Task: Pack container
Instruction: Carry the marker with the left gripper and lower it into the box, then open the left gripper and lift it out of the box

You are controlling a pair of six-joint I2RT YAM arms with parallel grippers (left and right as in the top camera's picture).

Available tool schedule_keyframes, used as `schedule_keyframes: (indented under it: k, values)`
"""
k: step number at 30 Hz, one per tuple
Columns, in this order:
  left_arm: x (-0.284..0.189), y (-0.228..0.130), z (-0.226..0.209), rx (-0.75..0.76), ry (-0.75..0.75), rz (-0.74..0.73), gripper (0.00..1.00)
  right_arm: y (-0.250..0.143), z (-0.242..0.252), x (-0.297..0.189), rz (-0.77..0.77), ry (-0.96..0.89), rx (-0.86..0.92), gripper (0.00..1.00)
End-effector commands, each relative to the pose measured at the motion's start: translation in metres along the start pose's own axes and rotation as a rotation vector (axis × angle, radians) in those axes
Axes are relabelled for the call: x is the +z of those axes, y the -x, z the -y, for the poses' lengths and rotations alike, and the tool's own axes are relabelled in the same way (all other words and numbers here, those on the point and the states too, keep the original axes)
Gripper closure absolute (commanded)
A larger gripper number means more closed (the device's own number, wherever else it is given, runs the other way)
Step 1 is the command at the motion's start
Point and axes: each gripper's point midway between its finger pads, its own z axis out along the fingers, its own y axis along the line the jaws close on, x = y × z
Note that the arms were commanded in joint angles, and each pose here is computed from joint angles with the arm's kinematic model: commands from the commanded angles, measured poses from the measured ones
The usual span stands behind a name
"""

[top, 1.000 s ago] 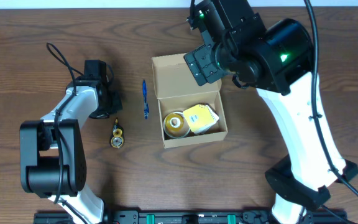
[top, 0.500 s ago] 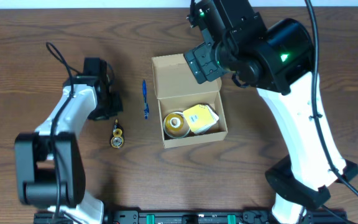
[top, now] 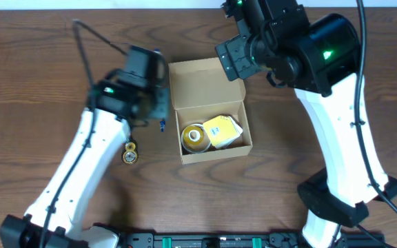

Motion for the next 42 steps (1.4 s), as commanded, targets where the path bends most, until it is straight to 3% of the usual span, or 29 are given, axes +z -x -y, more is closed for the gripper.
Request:
schedule_keyframes:
  k: [1,9,18,24,30,42]
  values:
    - [-0.007,-0.002,0.029,0.109,-0.009,0.023,0.89,0.001,0.013,-0.002,0.007,-0.025,0.035,0.12]
    - [-0.014,-0.028,0.090,0.318,-0.085,0.016,0.89,-0.008,0.043,0.001,-0.028,-0.071,0.087,0.12]
    - [-0.008,-0.053,0.099,0.596,-0.118,-0.066,0.87,-0.018,0.093,0.006,-0.054,-0.082,0.218,0.12]
    - [0.020,-0.075,0.116,0.782,-0.233,-0.182,0.85,-0.024,0.100,0.006,-0.073,-0.071,0.245,0.12]
    - [0.058,-0.103,0.118,0.827,-0.267,-0.348,0.85,-0.022,0.119,0.005,-0.058,-0.153,0.255,0.09]
    - [0.055,-0.113,0.106,0.873,-0.256,-0.409,0.86,-0.045,0.210,-0.004,-0.043,-0.288,0.447,0.06]
